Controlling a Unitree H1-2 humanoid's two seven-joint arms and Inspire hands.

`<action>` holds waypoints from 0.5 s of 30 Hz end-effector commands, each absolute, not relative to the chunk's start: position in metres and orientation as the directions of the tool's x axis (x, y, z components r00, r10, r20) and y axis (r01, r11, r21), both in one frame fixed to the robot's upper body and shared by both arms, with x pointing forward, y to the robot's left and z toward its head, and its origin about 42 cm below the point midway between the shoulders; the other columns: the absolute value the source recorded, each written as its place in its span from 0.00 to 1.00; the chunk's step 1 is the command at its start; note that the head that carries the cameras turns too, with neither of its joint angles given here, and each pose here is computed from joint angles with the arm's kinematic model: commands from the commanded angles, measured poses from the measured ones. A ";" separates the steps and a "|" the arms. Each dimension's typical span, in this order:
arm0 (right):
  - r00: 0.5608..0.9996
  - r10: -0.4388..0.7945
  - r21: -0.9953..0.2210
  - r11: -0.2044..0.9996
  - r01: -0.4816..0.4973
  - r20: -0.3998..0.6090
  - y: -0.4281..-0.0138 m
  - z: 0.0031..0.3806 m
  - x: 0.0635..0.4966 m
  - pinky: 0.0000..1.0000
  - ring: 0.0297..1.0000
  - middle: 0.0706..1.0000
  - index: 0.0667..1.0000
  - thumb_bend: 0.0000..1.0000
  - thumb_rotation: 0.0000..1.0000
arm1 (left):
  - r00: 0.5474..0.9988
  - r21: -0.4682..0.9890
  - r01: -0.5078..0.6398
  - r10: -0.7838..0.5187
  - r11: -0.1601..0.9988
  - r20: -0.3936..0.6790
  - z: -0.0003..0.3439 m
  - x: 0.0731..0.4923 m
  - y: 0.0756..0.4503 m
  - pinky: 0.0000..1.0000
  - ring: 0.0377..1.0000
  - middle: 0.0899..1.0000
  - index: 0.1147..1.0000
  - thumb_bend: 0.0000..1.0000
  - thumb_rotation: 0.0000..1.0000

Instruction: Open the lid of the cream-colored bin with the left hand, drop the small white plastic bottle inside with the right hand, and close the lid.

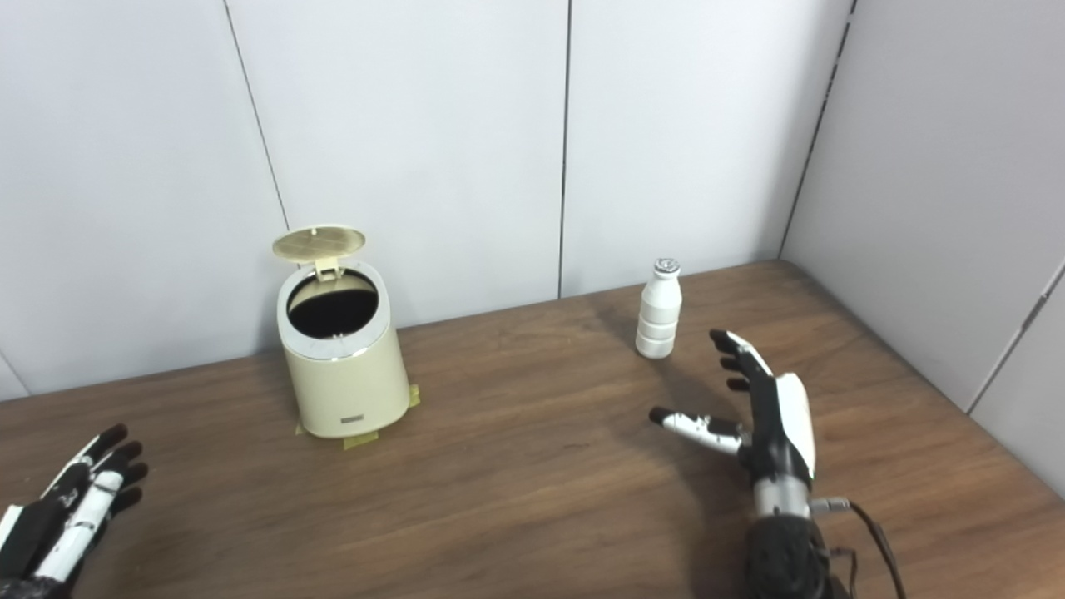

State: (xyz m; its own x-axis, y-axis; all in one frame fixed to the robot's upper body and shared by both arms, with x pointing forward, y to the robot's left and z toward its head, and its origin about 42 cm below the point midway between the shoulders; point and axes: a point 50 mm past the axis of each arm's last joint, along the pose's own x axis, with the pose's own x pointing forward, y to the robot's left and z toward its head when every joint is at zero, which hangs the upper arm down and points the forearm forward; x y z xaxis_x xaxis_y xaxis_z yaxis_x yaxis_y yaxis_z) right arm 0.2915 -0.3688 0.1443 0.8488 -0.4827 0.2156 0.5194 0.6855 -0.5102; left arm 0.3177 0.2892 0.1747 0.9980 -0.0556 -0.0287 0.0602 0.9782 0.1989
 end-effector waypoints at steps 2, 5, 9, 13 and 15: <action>0.825 -0.479 -0.529 0.636 0.562 0.301 -0.381 0.172 0.310 0.67 0.77 0.80 0.80 0.91 0.25 | 0.997 0.252 0.058 -0.070 0.966 0.039 0.197 0.320 0.290 0.92 0.90 0.90 0.95 0.29 0.65; 0.829 -0.479 -0.531 0.641 0.554 0.287 -0.389 0.179 0.320 0.65 0.77 0.81 0.81 0.91 0.25 | 0.997 0.272 0.061 -0.074 0.960 0.038 0.199 0.319 0.290 0.93 0.91 0.90 0.95 0.27 0.65; 0.827 -0.494 -0.525 0.644 0.556 0.269 -0.397 0.190 0.332 0.70 0.78 0.82 0.83 0.92 0.27 | 0.996 0.272 0.064 -0.077 0.960 0.037 0.202 0.317 0.290 0.91 0.91 0.90 0.94 0.28 0.62; 0.824 -0.500 -0.520 0.645 0.560 0.266 -0.401 0.205 0.345 0.66 0.77 0.84 0.83 0.88 0.12 | 0.997 0.271 0.060 -0.072 0.961 0.034 0.204 0.315 0.290 0.89 0.89 0.89 0.94 0.28 0.62; 0.823 -0.500 -0.527 0.639 0.561 0.270 -0.404 0.210 0.352 0.54 0.68 0.84 0.83 0.88 0.10 | 0.997 0.269 0.062 -0.074 0.961 0.033 0.206 0.315 0.289 0.89 0.89 0.90 0.94 0.27 0.59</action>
State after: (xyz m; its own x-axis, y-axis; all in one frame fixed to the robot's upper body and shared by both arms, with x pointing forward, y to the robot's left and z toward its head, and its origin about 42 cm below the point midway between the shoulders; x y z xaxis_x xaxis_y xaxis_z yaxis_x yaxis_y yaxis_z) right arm 0.3394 -0.3962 0.1824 0.8377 -0.5110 0.1928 0.5261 0.6600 -0.5363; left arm 0.3099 0.2893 0.1862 0.9976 -0.0622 -0.0312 0.0680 0.9662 0.2485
